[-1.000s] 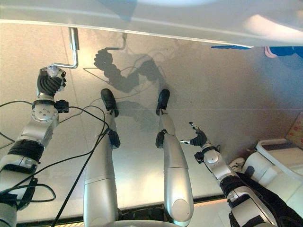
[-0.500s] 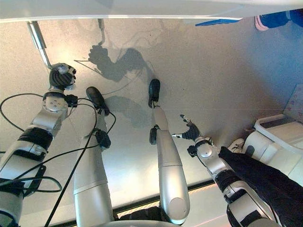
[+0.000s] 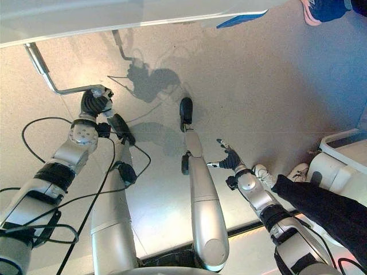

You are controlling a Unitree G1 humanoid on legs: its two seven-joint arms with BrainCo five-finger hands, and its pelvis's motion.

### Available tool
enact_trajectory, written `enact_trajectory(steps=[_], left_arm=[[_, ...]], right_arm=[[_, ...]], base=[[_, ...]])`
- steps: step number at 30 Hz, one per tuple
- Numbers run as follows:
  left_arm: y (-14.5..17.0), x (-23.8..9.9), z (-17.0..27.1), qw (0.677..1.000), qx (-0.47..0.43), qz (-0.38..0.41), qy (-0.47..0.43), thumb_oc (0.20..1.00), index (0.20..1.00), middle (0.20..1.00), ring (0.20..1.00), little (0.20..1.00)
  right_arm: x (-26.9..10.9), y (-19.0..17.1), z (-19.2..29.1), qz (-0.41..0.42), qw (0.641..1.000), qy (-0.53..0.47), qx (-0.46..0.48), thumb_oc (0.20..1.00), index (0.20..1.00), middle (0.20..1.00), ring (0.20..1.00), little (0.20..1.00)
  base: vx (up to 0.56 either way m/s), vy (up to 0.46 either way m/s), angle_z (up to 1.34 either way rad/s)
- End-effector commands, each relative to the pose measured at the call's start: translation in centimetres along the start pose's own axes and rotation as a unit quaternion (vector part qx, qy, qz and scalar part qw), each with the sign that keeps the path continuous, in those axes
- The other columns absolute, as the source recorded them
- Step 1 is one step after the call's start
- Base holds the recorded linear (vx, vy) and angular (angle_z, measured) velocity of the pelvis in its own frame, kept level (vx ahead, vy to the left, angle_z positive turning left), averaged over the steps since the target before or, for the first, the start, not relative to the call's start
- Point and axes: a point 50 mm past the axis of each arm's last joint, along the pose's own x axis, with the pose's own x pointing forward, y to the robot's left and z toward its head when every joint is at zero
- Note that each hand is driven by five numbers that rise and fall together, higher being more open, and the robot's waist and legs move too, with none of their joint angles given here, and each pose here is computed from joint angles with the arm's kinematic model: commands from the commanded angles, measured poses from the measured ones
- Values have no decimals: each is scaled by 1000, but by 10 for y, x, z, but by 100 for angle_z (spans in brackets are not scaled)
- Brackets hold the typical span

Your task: Raise the hospital bed

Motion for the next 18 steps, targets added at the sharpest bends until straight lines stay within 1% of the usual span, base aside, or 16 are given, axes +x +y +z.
enact_trajectory(steps=[1,3,6,11,12,13,18], left_arm=[[-48,-14,75,973,-63,-129,-182,200,200,200,200,200],[-48,-14,75,973,-63,-128,-182,200,200,200,200,200],[-35,-42,75,959,-104,-157,-210,200,200,200,200,200],[-34,-43,74,960,-104,-157,-208,200,200,200,200,200],[-10,-71,71,952,-124,-171,-221,200,200,200,200,200],[-5,-76,69,953,-116,-172,-219,200,200,200,200,200],[-1,-80,67,954,-113,-172,-216,200,200,200,200,200]], right_arm=[[-15,-10,-26,-11,999,42,-23,1000,1000,1000,1000,1000],[-15,-10,-26,-11,999,42,-23,1000,1000,1000,1000,1000],[-29,-17,-48,-25,996,82,-19,1000,1000,1000,1000,1000],[-30,-16,-49,-24,996,82,-19,1000,1000,1000,1000,1000],[-45,-14,-69,-26,993,119,-7,1000,1000,1000,1000,1000],[-47,-15,-71,-26,992,123,-6,1000,1000,1000,1000,1000],[-49,-13,-74,-25,991,130,-3,1000,1000,1000,1000,1000]], base=[[-11,-50,-1],[-3,-17,-1],[-4,2,3],[1,22,5],[1,117,6],[1,136,8],[-1,13,11]])
